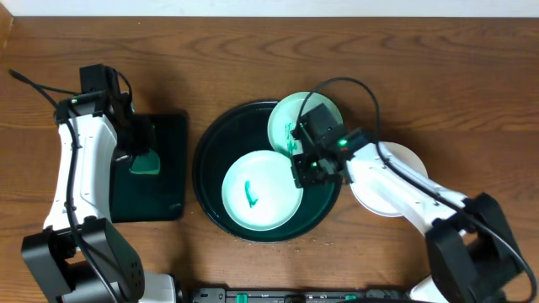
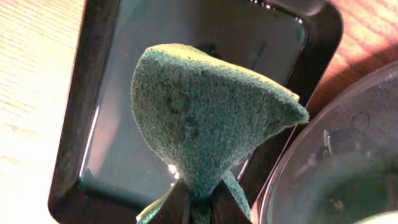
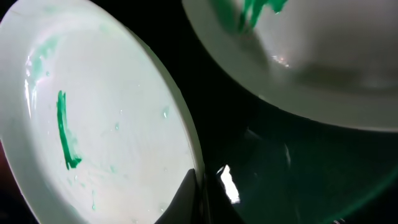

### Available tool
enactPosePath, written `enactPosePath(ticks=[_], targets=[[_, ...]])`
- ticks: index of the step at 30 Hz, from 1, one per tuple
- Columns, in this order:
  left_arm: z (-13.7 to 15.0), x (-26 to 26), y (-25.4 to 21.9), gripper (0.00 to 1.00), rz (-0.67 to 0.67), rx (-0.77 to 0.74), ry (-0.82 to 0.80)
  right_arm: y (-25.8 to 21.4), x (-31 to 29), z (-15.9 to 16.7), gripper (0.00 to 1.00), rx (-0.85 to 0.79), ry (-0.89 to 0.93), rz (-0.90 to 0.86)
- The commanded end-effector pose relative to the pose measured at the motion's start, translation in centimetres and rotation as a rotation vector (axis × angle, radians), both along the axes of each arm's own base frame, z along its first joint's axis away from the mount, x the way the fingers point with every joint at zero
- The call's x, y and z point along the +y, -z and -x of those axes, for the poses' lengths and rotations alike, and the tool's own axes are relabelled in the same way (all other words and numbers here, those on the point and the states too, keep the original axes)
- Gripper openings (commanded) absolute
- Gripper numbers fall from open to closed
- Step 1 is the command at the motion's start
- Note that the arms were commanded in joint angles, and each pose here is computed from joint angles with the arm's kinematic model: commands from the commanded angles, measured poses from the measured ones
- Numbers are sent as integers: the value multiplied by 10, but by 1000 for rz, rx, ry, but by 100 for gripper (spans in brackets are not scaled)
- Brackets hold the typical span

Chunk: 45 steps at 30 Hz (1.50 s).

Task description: Clean dirty plates on tray and stack at the side

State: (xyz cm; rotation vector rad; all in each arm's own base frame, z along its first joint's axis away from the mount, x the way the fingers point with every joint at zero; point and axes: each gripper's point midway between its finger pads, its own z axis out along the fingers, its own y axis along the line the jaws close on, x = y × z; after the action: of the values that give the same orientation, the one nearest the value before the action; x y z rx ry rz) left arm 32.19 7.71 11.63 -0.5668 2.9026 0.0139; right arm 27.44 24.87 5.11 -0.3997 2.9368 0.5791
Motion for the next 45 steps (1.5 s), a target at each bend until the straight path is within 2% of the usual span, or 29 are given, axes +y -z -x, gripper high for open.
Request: enactPosePath(ticks=[1,22,25,32,36,45], targets=[[0,1,-3,7,-1,-5,7,11,7,-2,1,35,21,11],[-1,0,-3,7,5,-11,7,19,10,-2,1,62,15,20],[1,-14,-2,7,59,1,26,19,10,-3,1,59,16,17],[7,-42,-1,7,77,40,91,17,13,-7,1,43,26,2],[5,-66,-2,8,158,29,133,16,18,-11,1,29,38,-15],[10,-89,-1,7,188,61,76,19,25,-11,1,37,78,-18]])
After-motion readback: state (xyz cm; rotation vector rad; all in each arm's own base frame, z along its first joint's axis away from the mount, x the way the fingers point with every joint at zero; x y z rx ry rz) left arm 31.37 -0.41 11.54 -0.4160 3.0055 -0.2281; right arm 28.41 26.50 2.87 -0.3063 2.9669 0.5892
